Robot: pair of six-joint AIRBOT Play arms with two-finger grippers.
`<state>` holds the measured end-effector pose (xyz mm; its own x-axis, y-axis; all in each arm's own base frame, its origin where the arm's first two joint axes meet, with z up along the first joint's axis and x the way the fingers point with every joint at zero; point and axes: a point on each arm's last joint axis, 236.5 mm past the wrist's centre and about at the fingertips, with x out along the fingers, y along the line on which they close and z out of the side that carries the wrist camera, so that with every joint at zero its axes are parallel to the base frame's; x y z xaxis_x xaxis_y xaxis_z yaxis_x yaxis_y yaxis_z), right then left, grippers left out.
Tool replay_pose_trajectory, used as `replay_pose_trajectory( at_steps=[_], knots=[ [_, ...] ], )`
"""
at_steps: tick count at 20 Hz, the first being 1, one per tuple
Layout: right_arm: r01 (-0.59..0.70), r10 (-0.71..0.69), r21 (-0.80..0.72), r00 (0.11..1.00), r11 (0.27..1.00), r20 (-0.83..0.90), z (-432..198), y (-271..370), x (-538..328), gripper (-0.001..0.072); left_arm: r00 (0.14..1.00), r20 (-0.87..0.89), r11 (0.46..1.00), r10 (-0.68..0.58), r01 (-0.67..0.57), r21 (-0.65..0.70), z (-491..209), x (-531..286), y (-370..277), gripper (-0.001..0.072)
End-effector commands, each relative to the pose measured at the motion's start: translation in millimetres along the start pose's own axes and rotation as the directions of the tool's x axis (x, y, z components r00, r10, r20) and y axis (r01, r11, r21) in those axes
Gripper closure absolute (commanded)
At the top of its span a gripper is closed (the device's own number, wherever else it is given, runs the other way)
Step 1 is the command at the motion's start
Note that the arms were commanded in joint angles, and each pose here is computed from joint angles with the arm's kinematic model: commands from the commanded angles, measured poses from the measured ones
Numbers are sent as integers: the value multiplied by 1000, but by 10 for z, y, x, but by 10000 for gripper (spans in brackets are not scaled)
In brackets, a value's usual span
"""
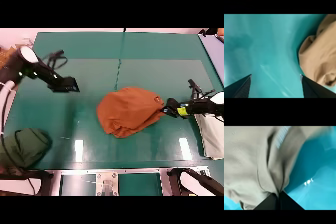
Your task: Fold the shirts.
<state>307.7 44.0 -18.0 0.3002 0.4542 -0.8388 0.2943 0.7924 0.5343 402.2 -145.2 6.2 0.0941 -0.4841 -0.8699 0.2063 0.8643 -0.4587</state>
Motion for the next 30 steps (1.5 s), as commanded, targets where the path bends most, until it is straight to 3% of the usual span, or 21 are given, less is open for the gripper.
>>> replay_pose_trajectory(
  at_steps=[1,5,11,12,13,15,19,21,23,26,30],
  knots=[
    [28,-27,22,999,999,-33,-11,-281,6,697,982,-91,984,-165,159,-76,-495,604,-314,-7],
    [27,-27,0,999,1000,-27,32,-264,100,697,968,-113,972,-225,215,-100,-917,1201,-761,-6],
    [29,-29,-21,999,999,-14,62,-264,104,698,978,-92,981,-187,191,32,-1126,1620,-1272,14],
    [29,-29,-21,999,999,-14,62,-264,104,698,976,-109,980,-187,193,48,-1182,1639,-1308,273],
    [29,-30,-21,999,999,-13,64,-264,104,698,974,-123,978,-190,198,59,-1223,1637,-1331,459],
    [30,-30,-21,1000,999,-7,79,-266,104,698,970,-144,976,-196,207,68,-1255,1606,-1358,685],
    [-63,66,-73,997,995,33,262,104,-113,698,984,-96,952,-153,172,252,-876,1131,-1598,687],
    [-150,175,-183,976,972,132,549,646,-609,698,996,70,926,-52,22,377,-361,465,-1716,688],
    [-162,268,-348,921,923,283,805,1260,-1401,698,951,308,870,8,-159,467,122,-581,-1941,687],
    [-45,401,-568,754,822,520,780,2132,-2819,698,764,643,809,-51,-346,475,350,-2424,-2422,687],
    [159,565,-710,497,686,658,57,2883,-4226,698,496,830,786,-256,-392,477,-220,-4108,-2887,686]
  ],
)
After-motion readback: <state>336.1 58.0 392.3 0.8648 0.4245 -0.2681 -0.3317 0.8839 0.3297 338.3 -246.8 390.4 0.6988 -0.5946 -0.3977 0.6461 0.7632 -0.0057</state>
